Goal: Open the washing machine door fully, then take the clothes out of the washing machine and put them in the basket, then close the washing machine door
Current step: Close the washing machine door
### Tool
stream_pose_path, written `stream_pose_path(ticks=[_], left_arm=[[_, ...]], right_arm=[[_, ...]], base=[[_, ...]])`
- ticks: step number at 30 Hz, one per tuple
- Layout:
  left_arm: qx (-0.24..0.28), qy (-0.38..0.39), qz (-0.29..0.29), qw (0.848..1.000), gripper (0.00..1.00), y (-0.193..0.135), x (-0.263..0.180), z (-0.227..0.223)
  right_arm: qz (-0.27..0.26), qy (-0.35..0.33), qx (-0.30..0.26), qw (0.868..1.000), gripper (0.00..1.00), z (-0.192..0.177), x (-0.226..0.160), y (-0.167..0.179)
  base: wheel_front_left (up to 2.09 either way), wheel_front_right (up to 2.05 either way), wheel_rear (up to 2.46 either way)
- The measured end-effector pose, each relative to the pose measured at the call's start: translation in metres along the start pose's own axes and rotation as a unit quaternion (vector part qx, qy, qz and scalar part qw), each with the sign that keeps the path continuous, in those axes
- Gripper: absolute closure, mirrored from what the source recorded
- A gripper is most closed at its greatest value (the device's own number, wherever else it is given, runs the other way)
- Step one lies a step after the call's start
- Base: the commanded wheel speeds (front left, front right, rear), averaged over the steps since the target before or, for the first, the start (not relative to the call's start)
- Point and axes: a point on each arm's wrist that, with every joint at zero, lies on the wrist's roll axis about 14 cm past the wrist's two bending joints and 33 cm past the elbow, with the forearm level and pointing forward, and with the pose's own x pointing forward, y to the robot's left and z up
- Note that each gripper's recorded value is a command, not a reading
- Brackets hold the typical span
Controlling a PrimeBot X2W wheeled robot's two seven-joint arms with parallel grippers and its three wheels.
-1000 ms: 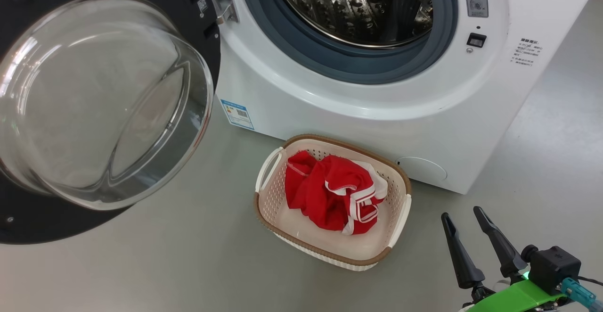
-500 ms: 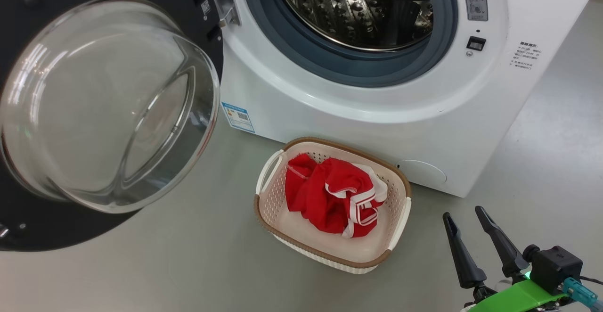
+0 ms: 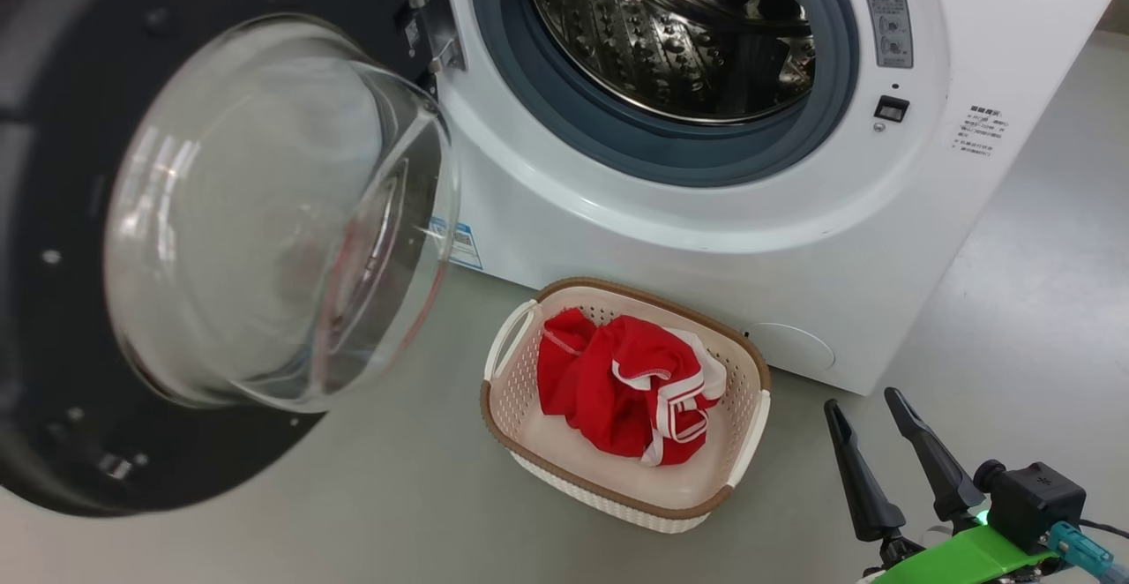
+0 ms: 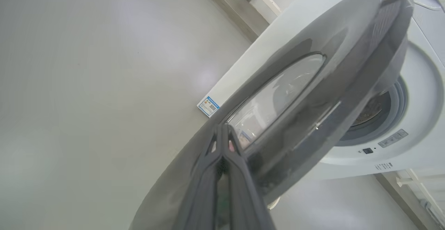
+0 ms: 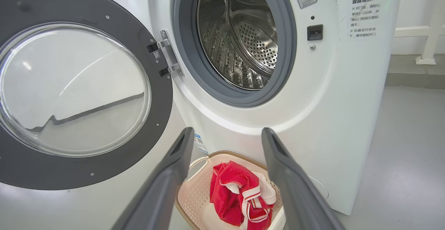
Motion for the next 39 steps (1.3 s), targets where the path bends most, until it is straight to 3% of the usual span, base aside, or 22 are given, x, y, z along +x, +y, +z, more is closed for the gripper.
stream_pose_path(ticks=[7, 20, 33, 39], left_arm=[[0.028, 0.074, -0.076, 0.994, 1.00, -0.039, 0.008, -0.045], [0.103, 0.123, -0.170, 0.972, 1.00, -0.102, 0.007, -0.085], [0.127, 0.145, -0.267, 0.944, 1.00, -0.169, 0.017, -0.130], [0.127, 0.136, -0.269, 0.945, 1.00, -0.173, 0.024, -0.133]], right_arm=[[0.000, -0.003, 0.000, 1.000, 0.00, 0.002, -0.001, 0.001], [-0.010, -0.008, 0.001, 1.000, 0.00, 0.005, -0.005, -0.004], [-0.025, -0.008, 0.003, 1.000, 0.00, 0.004, -0.011, -0.013], [-0.033, -0.011, 0.003, 0.999, 0.00, 0.006, -0.014, -0.017]], base=[[0.00, 0.00, 0.00], [0.00, 0.00, 0.00], [0.00, 0.00, 0.00], [0.00, 0.00, 0.00]])
